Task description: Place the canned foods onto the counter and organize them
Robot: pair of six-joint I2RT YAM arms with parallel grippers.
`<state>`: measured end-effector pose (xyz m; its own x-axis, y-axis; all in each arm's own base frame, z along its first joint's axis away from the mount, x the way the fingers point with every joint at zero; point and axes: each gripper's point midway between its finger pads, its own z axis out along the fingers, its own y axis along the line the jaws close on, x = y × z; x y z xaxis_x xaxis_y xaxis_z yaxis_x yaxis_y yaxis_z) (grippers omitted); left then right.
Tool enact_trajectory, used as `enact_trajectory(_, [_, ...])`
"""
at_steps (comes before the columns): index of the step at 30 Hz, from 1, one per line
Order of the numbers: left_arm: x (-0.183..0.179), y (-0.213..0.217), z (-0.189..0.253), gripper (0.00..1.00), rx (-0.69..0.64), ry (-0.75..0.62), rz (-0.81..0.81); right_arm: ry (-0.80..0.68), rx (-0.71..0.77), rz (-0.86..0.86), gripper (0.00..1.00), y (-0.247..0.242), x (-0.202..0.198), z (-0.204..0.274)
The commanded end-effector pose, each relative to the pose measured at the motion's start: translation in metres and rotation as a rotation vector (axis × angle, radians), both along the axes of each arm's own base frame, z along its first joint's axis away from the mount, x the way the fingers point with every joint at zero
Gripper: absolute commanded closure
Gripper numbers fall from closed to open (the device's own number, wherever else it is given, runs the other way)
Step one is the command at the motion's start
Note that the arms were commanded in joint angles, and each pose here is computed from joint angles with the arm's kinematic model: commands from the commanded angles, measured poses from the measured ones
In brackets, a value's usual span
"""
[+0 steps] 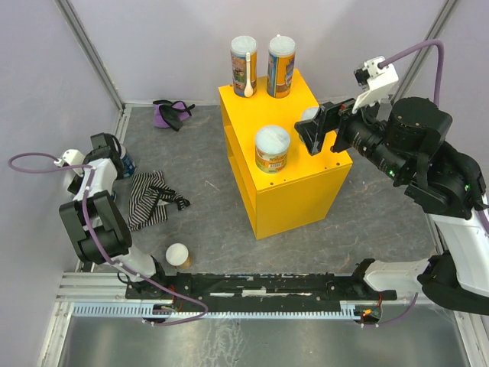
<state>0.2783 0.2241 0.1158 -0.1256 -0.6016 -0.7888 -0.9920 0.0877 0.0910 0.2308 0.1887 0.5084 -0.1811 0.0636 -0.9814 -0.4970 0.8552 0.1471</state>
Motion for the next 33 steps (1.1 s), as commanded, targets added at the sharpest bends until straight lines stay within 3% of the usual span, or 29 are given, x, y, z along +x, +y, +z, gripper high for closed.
enact_trajectory(1, [0.002, 0.019, 0.011, 0.01, 0.103, 0.013, -0.015, -0.061, 0.049, 0.011, 0.01, 0.002, -0.004, 0.015])
enact_trajectory(16, [0.021, 0.04, 0.0, 0.01, 0.16, -0.015, -0.092, -0.086, 0.061, 0.069, 0.01, 0.021, -0.007, -0.001])
enact_trajectory(33, [0.041, 0.054, -0.037, 0.01, 0.128, -0.003, -0.188, -0.084, 0.026, 0.109, 0.01, 0.055, 0.002, -0.025])
